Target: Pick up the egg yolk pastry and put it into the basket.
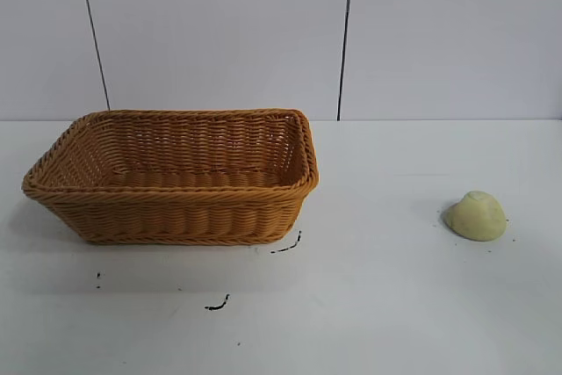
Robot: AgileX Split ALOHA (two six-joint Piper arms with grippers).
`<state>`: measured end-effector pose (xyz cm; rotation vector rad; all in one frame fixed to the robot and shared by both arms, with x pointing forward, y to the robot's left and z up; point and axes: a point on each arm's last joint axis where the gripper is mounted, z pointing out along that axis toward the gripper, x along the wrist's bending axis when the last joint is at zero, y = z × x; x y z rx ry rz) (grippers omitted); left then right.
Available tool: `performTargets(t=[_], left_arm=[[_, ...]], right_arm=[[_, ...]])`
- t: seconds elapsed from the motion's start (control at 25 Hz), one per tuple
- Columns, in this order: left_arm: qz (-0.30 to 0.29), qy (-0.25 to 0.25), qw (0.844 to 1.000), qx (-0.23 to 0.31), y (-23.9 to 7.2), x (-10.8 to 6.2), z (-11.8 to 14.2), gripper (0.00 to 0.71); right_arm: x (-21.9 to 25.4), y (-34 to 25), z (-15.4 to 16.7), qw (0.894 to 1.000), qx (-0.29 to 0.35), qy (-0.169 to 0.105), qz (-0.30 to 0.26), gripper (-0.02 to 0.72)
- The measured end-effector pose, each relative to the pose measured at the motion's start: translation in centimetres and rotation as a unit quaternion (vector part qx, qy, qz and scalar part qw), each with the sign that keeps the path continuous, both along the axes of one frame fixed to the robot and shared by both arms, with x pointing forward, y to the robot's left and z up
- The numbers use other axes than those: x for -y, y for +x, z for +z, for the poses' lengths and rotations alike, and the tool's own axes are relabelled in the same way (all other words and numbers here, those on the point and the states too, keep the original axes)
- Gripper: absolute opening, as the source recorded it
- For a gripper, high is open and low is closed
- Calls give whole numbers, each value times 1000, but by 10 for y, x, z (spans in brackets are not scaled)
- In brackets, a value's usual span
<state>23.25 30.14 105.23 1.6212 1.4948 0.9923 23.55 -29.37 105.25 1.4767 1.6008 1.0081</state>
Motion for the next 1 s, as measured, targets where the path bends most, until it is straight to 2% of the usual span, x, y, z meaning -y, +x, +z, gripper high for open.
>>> performTargets(t=[0.44, 0.72, 0.88, 1.0], left_arm=[[0, 0, 1000, 0, 0, 0, 0, 697], [0, 0, 1000, 0, 0, 0, 0, 697], [0, 0, 1000, 0, 0, 0, 0, 697], [0, 0, 1000, 0, 0, 0, 0, 697]], right_arm=[[0, 2, 3, 1000, -8, 3, -2, 582], [-1, 47, 42, 996, -93, 14, -10, 582], [-2, 91, 63, 988, -152, 30, -20, 582], [-3, 133, 71, 979, -201, 30, -24, 582]])
